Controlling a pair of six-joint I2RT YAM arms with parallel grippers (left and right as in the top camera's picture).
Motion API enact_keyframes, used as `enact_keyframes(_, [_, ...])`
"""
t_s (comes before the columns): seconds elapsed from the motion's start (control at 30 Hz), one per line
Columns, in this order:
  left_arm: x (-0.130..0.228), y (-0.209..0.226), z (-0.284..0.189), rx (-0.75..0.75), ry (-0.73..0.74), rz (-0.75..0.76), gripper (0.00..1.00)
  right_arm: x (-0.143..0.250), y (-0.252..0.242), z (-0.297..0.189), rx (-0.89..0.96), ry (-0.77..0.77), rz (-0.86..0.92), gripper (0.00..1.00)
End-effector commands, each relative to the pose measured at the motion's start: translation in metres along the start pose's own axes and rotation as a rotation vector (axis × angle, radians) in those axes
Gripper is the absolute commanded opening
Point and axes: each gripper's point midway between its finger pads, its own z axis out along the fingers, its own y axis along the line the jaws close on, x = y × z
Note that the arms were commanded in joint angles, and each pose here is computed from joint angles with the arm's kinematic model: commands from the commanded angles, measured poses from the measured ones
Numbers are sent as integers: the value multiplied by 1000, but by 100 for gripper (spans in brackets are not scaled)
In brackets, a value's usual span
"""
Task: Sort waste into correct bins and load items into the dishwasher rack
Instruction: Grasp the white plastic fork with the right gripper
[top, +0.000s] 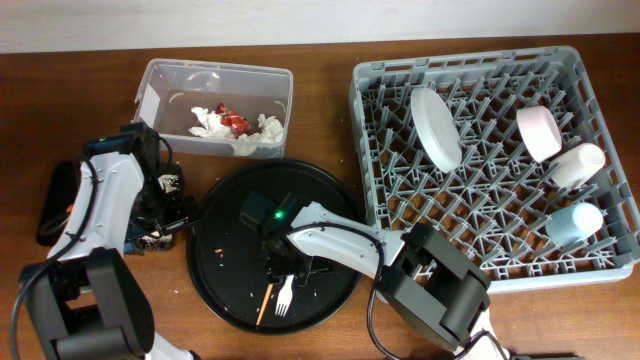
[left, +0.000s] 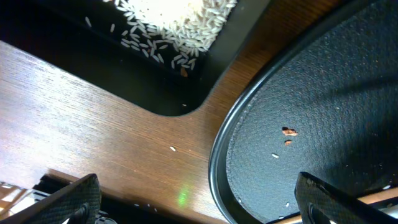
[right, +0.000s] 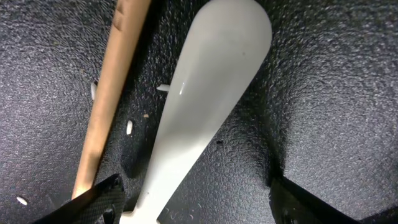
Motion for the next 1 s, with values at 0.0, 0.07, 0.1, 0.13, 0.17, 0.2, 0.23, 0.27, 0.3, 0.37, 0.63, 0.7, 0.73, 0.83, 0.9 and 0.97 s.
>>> enact_keyframes(0.0, [-2,-5,-4,43,-10,-20,99,2,-6,11,30,1,7,71])
enact_keyframes(0.07, [-2,-5,-4,43,-11,-20,99,3,-7,10,33,4,8,57])
enact_keyframes(0.1, [-2,-5,-4,44,-11,-20,99,4,-7,10,35,7,10,49])
enact_keyframes(0.13, [-2,-5,-4,43,-11,-20,99,4,-8,10,37,9,13,45])
enact_keyframes(0.17, [-2,-5,-5,44,-11,-20,99,4,-8,10,38,10,13,40])
enact_keyframes(0.2, [-2,-5,-4,43,-11,-20,99,4,-8,10,38,10,13,38])
enact_keyframes(0.23, [-2,-5,-4,44,-11,-20,99,5,-9,10,40,12,14,33])
enact_keyframes(0.27, [-2,-5,-4,43,-11,-20,99,5,-9,10,41,13,14,31])
enact_keyframes(0.3, [-2,-5,-4,43,-11,-20,99,6,-9,10,43,15,14,29])
enact_keyframes(0.37, [-2,-5,-4,43,-11,-20,99,6,-10,10,46,17,14,22])
enact_keyframes(0.63, [-2,-5,-4,43,-10,-20,99,5,-10,-7,29,-12,14,11])
enact_keyframes(0.7, [-2,-5,-4,43,-10,-20,99,-2,-21,-31,42,-65,30,11])
enact_keyframes(0.73, [-2,-5,-4,43,-10,-20,99,-7,-31,-50,49,-111,43,11])
enact_keyframes(0.83, [-2,-5,-4,43,-10,-20,99,-18,-49,-99,26,-228,18,11])
enact_keyframes(0.9, [-2,-5,-4,43,-10,-20,99,-25,-64,-137,-8,-319,-30,11])
enact_keyframes(0.97, [-2,-5,-4,43,-10,-20,99,-33,-104,-164,41,-378,8,11])
